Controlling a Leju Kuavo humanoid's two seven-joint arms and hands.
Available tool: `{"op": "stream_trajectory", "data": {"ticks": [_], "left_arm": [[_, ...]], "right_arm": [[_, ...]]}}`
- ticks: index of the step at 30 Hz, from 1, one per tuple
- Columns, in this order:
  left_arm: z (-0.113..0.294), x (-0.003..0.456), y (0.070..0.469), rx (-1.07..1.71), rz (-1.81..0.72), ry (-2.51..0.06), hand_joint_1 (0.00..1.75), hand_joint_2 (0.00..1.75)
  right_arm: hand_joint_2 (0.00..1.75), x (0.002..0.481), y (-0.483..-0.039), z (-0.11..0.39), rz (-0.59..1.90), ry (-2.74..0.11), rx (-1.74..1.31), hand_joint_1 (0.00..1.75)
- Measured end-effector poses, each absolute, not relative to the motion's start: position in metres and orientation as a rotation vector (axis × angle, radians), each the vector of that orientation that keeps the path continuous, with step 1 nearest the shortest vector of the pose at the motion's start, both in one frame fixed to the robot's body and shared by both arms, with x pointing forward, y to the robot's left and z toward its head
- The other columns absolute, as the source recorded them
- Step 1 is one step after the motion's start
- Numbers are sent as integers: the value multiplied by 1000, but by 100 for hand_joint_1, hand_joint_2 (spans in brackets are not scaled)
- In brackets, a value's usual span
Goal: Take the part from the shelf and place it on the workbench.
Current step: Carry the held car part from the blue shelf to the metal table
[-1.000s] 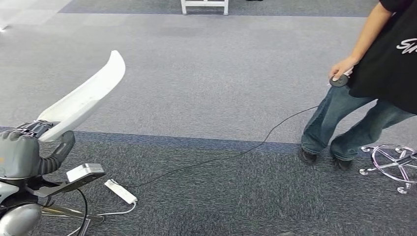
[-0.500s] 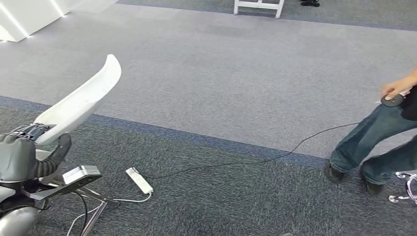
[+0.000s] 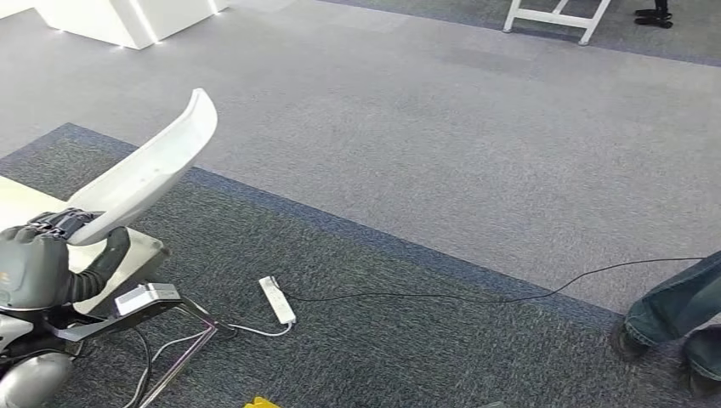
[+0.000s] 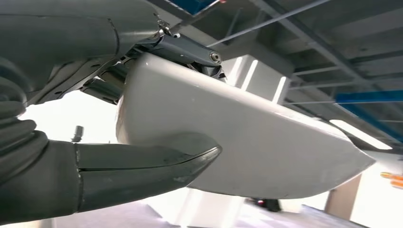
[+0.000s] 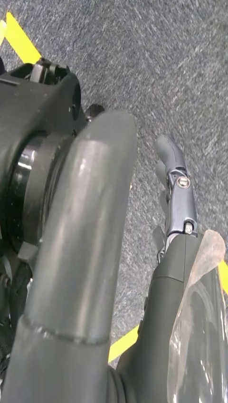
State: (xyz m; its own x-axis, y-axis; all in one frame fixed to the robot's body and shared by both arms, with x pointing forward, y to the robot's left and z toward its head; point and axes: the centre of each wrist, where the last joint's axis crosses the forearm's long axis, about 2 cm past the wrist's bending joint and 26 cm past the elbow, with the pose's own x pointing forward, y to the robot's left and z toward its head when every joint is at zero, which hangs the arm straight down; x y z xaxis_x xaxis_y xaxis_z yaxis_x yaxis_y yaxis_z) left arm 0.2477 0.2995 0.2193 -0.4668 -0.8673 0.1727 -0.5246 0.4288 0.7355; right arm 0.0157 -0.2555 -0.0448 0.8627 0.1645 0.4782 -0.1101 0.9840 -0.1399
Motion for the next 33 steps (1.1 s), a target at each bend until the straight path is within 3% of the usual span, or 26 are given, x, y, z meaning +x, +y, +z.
{"op": "stream_trajectory", "data": {"ticks": [33], "left_arm": [[219, 248, 299, 1155, -809, -2148, 175, 175]], "right_arm": [[0, 16, -257, -44, 146, -516, -110, 0]]}}
